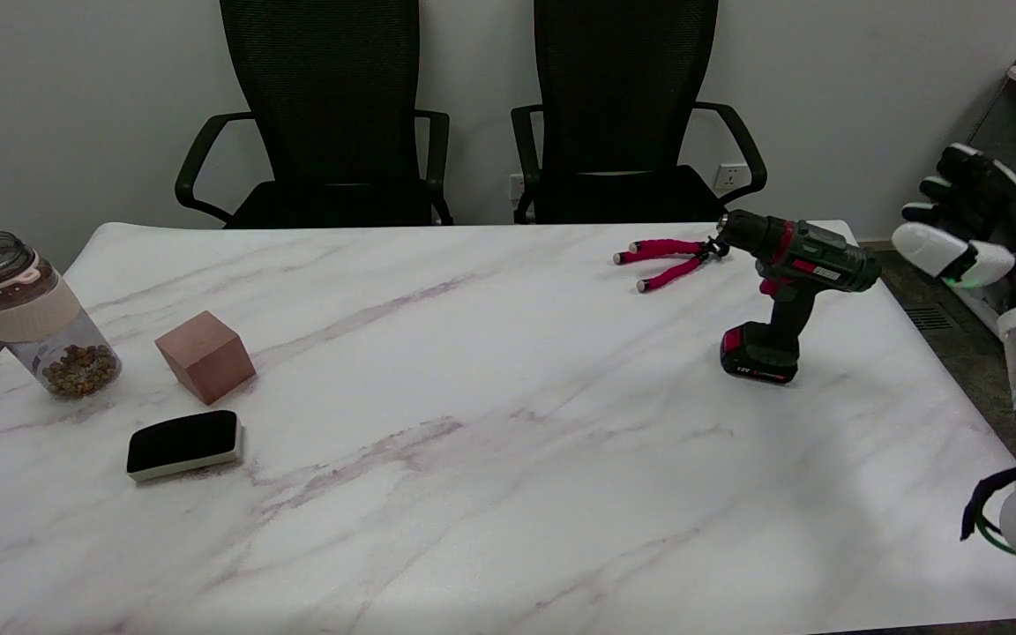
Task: Pick up the power screwdriver.
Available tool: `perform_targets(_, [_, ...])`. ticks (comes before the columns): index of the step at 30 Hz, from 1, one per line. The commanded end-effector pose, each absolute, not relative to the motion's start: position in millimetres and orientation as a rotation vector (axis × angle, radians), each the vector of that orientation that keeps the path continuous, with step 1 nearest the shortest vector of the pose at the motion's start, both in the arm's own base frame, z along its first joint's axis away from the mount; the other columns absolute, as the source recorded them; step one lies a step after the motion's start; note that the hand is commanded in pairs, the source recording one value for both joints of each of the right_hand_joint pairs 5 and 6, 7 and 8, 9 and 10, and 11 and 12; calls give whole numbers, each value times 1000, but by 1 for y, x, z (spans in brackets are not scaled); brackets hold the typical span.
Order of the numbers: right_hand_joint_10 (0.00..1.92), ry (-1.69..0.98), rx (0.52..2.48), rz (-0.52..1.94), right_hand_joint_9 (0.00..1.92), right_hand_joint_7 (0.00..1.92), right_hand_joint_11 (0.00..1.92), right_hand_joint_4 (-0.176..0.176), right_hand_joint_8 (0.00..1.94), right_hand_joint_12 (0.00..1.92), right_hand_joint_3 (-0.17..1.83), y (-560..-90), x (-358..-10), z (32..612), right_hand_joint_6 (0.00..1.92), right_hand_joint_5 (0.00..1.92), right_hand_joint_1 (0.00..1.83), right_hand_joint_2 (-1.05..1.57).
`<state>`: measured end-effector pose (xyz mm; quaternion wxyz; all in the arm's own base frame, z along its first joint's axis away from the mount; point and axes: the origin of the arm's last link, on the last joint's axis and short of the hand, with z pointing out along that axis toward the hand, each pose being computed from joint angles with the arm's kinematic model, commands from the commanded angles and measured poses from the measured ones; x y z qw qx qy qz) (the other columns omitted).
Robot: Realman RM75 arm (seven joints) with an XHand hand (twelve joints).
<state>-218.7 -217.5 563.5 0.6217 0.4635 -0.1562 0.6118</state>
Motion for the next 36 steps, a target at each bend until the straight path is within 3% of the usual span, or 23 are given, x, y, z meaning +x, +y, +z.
perform_targets(1, [381, -573, 1021, 1352, 381, 291, 576, -35, 291, 576, 636, -188, -272, 547, 291, 291, 917, -258])
perform_targets(5, [331, -604, 1033, 1341, 331, 274, 488, -28, 274, 488, 585, -188, -276, 546, 274, 274, 915, -292])
perform_targets(29, [275, -778, 922, 1404, 275, 224, 373, 28, 224, 373, 550, -201, -337, 524, 224, 224, 910, -409])
perform_targets(36, [262, -825, 918, 1375, 262, 213, 348, 63, 213, 348, 589, -210, -343, 518, 213, 213, 910, -450])
